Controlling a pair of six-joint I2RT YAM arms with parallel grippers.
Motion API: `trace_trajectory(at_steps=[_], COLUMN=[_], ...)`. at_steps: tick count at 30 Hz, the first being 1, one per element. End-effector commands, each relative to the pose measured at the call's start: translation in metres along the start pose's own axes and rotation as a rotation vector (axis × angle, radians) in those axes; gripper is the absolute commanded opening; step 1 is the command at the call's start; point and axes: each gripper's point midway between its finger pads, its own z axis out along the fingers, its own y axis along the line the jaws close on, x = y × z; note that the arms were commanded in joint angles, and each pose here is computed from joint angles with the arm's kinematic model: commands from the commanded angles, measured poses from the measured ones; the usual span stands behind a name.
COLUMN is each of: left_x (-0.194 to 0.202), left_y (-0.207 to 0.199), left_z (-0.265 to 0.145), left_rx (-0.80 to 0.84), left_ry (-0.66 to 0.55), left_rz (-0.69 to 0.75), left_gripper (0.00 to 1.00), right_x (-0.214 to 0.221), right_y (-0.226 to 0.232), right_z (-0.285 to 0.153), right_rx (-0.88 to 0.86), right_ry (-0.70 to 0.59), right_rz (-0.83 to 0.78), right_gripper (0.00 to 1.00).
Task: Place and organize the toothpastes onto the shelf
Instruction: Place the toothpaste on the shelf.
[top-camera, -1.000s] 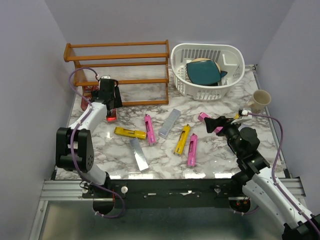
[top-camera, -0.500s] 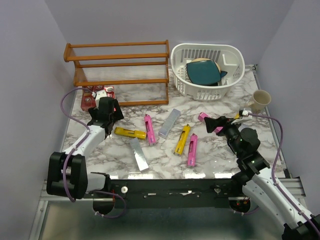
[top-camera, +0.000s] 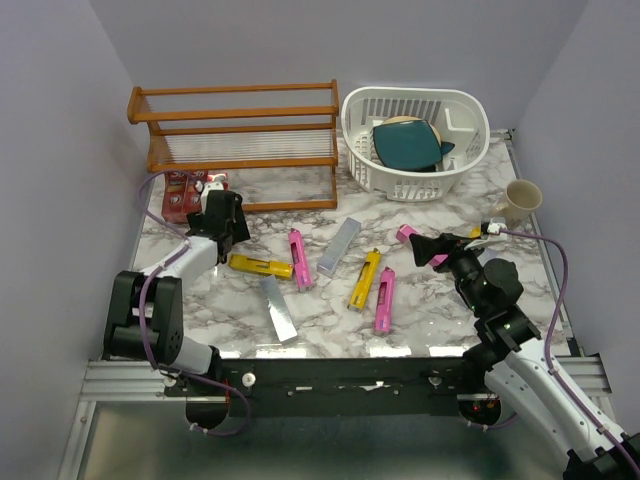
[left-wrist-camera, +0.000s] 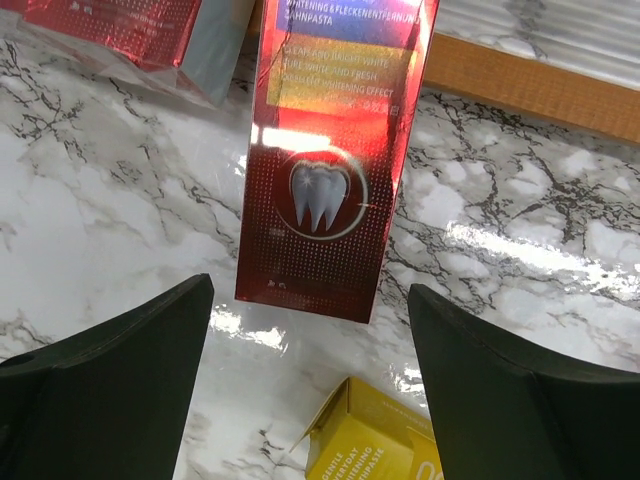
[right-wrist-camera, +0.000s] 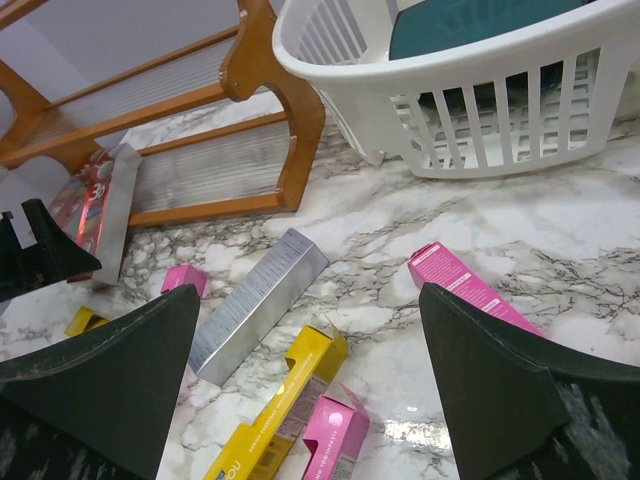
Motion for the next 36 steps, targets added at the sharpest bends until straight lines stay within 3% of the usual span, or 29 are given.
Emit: trace_trajectory(at_steps=[1,8,17,29,36], left_x=[-0.003,0.001,0.007,-0.023,-0.041], left_y=[-0.003,-0.007,-0.003,0.006,0.017], left_z=[0.007,0.017,0.021,0.007,0.011], left_rx=[-0.002,0.020,-0.004,-0.049,-0.046], left_ry=[0.027,0.044,0.072,0.009,0.014], left_rz=[0.070,0.136,0.152,0.204,0.217], left_gripper=[0.89,0.86,0.73,0.57,0.57], right_x=[-0.001,0.000,-0.001,-0.001,0.000], right_y=[0.001,0.001,0.001,0.002,0.003], right_z=[0.000,0.000,0.000,0.000,0.000], right_rx=[-0.012,-0.012,-0.014,-0.018,-0.022], right_ry=[-0.017,-0.014,-0.018,-0.016,-0.011], right_rz=[-0.002,-0.004,-0.003,-0.002,-0.002], right_gripper=[1.00,0.99,0.99,0.99,0.99])
